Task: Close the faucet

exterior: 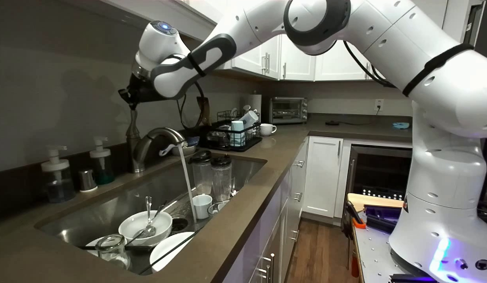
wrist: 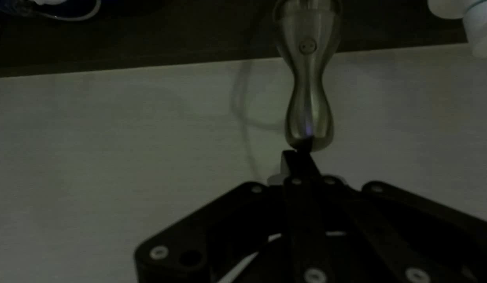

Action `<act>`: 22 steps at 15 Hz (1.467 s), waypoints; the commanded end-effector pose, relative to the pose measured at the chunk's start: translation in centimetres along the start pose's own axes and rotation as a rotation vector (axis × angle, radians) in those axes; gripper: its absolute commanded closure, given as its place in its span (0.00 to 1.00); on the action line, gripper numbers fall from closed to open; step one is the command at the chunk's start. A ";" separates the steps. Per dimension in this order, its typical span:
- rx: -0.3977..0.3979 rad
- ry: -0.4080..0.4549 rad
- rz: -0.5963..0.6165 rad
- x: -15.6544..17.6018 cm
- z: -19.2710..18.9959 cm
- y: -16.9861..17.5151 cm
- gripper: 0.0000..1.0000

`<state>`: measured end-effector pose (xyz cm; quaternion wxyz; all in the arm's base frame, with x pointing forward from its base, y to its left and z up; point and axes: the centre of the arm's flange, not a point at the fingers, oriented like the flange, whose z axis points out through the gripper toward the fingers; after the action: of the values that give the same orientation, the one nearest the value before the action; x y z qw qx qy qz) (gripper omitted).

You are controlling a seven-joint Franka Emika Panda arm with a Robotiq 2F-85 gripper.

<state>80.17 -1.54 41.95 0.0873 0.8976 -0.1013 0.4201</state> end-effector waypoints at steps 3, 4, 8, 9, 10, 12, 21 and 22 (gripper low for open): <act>-0.016 -0.078 -0.035 -0.6 -0.1 0.9 0.97; -0.019 -0.083 -0.036 -0.6 0.0 1.1 0.97; -0.040 -0.118 -0.035 -1.3 0.5 1.8 0.97; -0.044 -0.122 -0.032 -1.5 0.6 1.9 0.97; -0.050 -0.101 -0.016 -1.5 0.7 1.9 0.97; -0.057 -0.078 -0.003 -1.4 0.6 2.1 0.98; 0.005 -0.011 0.069 -0.6 0.1 2.0 0.98; 0.014 -0.003 0.077 -0.5 0.0 2.0 0.98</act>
<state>79.89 -3.74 41.65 0.0872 0.8998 -0.1261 0.4084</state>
